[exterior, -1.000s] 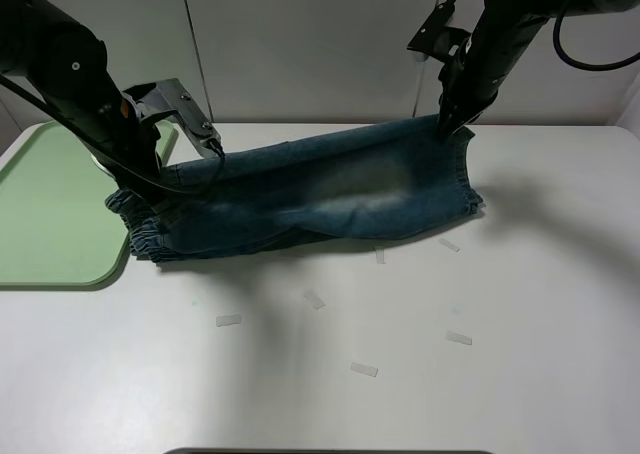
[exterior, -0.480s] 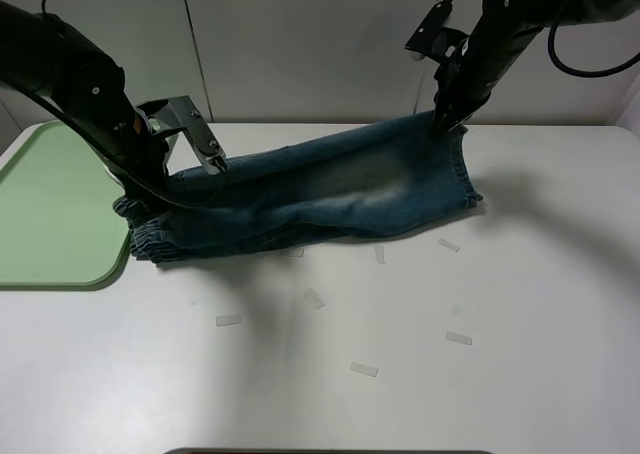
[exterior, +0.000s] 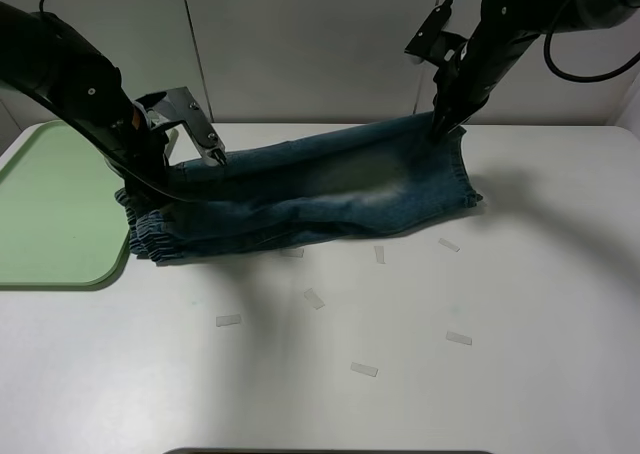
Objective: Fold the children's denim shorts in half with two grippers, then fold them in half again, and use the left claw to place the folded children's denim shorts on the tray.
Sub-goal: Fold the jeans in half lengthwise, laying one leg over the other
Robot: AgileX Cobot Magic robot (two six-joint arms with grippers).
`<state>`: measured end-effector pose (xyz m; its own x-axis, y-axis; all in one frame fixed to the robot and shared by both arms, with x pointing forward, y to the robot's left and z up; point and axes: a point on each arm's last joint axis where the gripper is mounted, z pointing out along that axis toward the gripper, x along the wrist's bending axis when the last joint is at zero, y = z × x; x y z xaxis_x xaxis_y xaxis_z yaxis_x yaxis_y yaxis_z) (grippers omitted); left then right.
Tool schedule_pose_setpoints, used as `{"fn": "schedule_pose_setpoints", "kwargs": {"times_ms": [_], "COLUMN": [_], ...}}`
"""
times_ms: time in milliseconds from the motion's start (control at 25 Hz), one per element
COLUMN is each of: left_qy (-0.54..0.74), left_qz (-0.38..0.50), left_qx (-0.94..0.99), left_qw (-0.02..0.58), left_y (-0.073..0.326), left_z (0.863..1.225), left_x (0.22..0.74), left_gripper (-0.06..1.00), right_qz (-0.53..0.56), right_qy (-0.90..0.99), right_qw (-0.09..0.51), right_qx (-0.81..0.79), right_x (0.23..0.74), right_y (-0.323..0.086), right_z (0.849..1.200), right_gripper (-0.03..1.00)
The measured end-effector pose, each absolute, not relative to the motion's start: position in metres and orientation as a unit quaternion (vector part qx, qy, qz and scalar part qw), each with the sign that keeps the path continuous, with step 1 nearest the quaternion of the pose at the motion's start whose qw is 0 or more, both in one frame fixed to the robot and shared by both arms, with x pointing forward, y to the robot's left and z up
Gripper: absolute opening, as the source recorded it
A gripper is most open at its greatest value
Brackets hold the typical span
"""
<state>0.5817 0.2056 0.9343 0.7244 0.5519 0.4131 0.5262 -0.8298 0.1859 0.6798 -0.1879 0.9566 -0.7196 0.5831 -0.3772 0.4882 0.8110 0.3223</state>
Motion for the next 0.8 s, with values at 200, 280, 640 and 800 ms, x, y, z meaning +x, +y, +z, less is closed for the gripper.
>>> {"fn": "schedule_pose_setpoints", "kwargs": {"times_ms": [200, 280, 640, 800], "left_qy": [0.279, 0.269, 0.265, 0.267], "left_qz": [0.248, 0.257, 0.264, 0.260], "left_qx": [0.927, 0.927, 0.926, 0.927], "left_qw": [0.045, 0.050, 0.056, 0.048], "left_y": [0.2030, 0.2021, 0.2030, 0.2041], "left_z": [0.9360, 0.9370, 0.9378, 0.9372], "left_x": [0.5852, 0.5870, 0.5889, 0.5879], "left_gripper": [0.02, 0.02, 0.02, 0.21], "right_qz": [0.111, 0.113, 0.114, 0.122], "right_qy": [0.917, 0.915, 0.914, 0.910], "right_qw": [0.251, 0.252, 0.254, 0.264], "right_qx": [0.290, 0.295, 0.297, 0.295], "right_x": [0.6828, 0.6831, 0.6834, 0.6854], "right_y": [-0.1878, -0.1879, -0.1880, -0.1871], "right_z": [0.9583, 0.9585, 0.9586, 0.9600], "right_gripper": [-0.03, -0.03, -0.03, 0.04]}}
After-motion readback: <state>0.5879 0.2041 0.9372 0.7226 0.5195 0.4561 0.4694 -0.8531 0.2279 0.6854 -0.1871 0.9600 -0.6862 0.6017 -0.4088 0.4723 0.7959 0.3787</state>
